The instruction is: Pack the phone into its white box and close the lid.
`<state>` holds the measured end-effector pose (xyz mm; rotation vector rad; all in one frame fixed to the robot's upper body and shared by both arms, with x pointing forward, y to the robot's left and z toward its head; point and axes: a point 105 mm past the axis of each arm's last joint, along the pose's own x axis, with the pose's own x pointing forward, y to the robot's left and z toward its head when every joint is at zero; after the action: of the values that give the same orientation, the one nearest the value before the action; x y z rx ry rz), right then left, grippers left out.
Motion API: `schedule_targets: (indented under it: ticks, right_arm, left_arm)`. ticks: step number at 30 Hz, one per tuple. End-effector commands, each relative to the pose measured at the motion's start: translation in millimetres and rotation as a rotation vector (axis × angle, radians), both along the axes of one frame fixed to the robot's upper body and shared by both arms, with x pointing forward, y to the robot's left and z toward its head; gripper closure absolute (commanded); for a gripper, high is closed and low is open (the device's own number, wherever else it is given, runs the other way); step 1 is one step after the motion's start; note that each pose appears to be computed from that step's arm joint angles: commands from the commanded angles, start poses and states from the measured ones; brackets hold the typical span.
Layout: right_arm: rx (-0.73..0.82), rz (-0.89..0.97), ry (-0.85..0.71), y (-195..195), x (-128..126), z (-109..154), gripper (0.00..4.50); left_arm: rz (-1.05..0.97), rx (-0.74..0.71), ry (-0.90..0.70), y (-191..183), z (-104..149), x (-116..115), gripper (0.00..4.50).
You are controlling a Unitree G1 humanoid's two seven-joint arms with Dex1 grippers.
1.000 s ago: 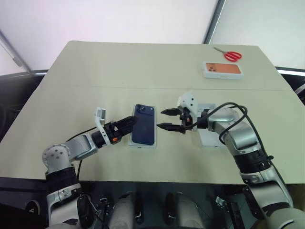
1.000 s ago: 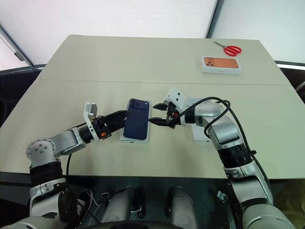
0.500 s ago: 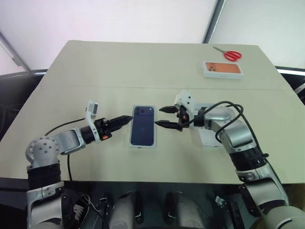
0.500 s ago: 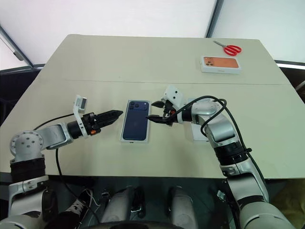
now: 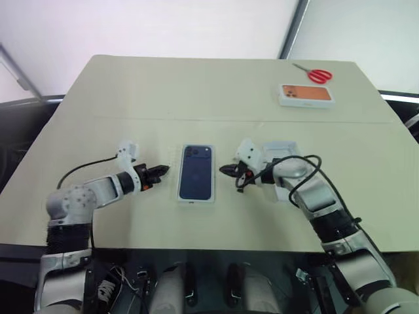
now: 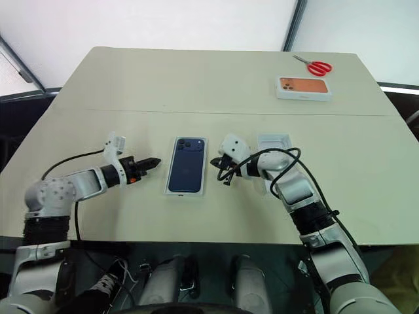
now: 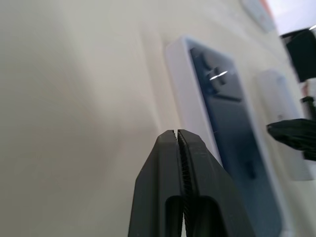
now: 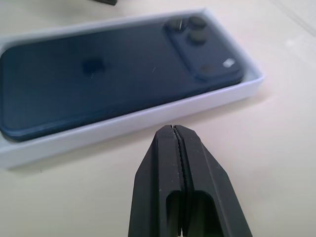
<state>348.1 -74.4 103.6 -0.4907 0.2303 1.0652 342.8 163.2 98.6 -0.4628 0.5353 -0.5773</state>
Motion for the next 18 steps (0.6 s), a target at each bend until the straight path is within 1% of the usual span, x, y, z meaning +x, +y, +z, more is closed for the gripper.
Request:
schedule_targets:
  ticks: [1,3,6,11,18]
  right_arm:
    - [-0.047,0.008,-0.05,7,-1,-3,4.5]
    - [-0.049,0.003,-0.051,7,-1,-5,4.5]
    - [-0.048,-0.023,-0.056,-1,4,-2,4.5]
    - [-0.099,-0.071,-0.059,-30,10,-1,4.5]
    - [-0.153,-0.141,-0.041,-69,8,-3,4.5]
  left_arm:
    - [-0.092,0.051,-0.036,-25,-1,-1,4.45]
    - [-0.131,0.054,-0.024,-35,-5,-3,4.45]
    - [-0.19,0.02,-0.03,-53,-2,-2,4.45]
    - [-0.294,-0.001,-0.049,-87,1,-2,4.45]
    - [-0.394,-0.013,-0.064,-130,2,2,4.45]
